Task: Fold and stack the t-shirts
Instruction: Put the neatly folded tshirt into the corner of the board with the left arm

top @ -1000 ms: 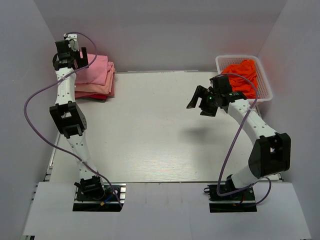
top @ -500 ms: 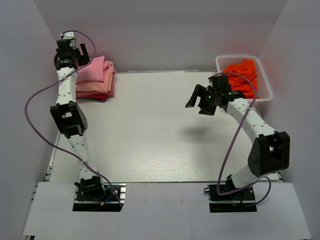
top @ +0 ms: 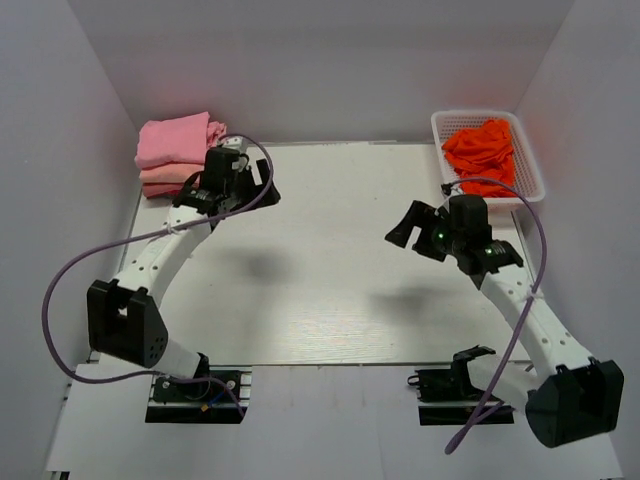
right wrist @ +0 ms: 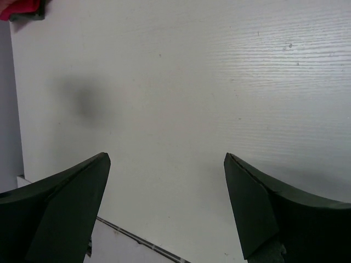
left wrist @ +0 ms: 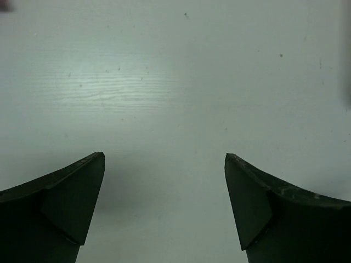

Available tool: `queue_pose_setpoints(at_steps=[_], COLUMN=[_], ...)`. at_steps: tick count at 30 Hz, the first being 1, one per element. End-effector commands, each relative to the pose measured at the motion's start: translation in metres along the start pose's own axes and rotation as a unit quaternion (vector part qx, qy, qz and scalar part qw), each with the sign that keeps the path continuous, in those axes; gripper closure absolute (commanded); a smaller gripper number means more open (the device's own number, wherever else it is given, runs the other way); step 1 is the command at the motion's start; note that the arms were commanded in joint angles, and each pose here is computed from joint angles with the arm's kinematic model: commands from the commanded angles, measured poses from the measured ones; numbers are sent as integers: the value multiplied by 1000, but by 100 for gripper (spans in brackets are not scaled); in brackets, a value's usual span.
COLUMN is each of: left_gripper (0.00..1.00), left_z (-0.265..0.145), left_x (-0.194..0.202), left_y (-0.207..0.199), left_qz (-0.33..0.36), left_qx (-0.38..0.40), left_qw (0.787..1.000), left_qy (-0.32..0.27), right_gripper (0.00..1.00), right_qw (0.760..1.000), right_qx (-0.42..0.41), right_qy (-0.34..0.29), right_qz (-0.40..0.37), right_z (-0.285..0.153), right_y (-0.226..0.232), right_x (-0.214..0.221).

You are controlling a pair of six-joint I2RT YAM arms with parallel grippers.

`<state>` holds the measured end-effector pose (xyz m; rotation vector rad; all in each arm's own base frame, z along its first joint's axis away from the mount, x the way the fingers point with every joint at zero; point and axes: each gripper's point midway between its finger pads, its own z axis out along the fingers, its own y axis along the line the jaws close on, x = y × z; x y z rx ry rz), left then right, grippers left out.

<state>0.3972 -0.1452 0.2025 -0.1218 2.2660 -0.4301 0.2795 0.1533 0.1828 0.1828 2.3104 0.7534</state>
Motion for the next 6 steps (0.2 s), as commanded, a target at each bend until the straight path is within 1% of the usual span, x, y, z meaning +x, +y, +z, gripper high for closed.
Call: queue_pose_setpoints(at_steps=[1,2,3,4,5,6], left_gripper=[0,0,0,0,0,0], left_z=[-24,-25,-28,-41,-42,-45], left_x=[16,34,33,31,39,39], left_y=[9,11,5,-6,-3,-6], left_qz=[-30,-27,-33,-33,-41,-42], left_qx=[-44,-39,-26,-2,-3,1], left_qw=[999,999,999,999,999,999], left_qy=[-2,9,-8,-26,-23,-31], right_gripper=[10,10,10,10,10,10], right_qw=[1000,999,999,999,999,999], right_qx=[-10,-20,-16,-16,-20,-20], right_qy=[-25,-37,-29,-30,-34,-36], right_qz=[0,-4,0,-1,-2,-2], right_z=[-6,-15,-13,-14,-19,-20], right_y=[0,3,-3,-5,-4,-6], right_x=[1,1,12,13,16,18])
